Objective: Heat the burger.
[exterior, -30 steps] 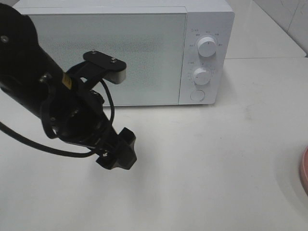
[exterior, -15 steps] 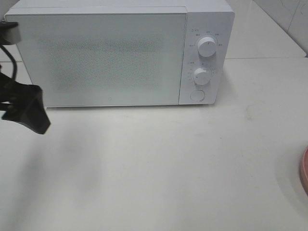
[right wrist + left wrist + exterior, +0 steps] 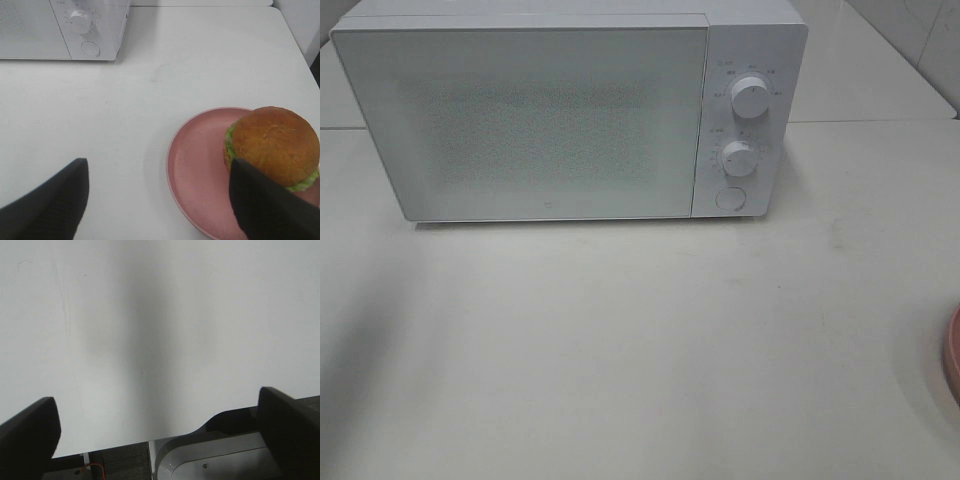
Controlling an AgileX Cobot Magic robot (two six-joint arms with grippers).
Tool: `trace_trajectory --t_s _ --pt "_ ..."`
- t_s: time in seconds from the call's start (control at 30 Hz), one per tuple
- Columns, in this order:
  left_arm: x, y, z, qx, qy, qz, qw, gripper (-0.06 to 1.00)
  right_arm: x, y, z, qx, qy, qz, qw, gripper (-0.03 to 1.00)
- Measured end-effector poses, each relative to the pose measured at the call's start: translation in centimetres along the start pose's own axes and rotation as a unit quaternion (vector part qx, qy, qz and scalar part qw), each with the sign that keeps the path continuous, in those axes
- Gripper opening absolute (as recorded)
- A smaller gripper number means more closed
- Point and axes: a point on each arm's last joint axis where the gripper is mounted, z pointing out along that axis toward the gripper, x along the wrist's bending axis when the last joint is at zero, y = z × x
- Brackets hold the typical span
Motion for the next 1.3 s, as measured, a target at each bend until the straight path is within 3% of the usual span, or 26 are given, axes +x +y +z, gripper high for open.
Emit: trace_trajectory --t_s 0.2,0.4,0.77,1.03,1.2,1.3 --pt "-0.2 -1.8 -1.3 -0.023 0.003 0.002 1.000 0.99 0.0 0.0 0.0 0.000 0.000 0.000 1.000 0.75" --pt "-0.1 -5.7 0.1 -0.007 0.006 -0.002 1.000 0.99 0.0 0.0 0.0 0.000 0.000 0.000 1.000 0.75" --pt "-0.1 -10.3 1.1 -0.031 0.009 0.000 0.999 0.99 0.0 0.0 0.0 0.000 0.000 0.000 1.000 0.75" --pt "-0.4 -13.5 0.3 -0.126 0.016 0.012 0.992 0.99 0.0 0.0 0.0 0.000 0.000 0.000 1.000 0.75" --pt "-0.6 -15.5 -1.5 -0.206 0.028 0.029 0.978 0.99 0.0 0.0 0.0 0.000 0.000 0.000 1.000 0.75" --pt "-0.7 -15.8 -1.7 -0.217 0.028 0.031 0.975 0.99 0.0 0.0 0.0 0.000 0.000 0.000 1.000 0.75"
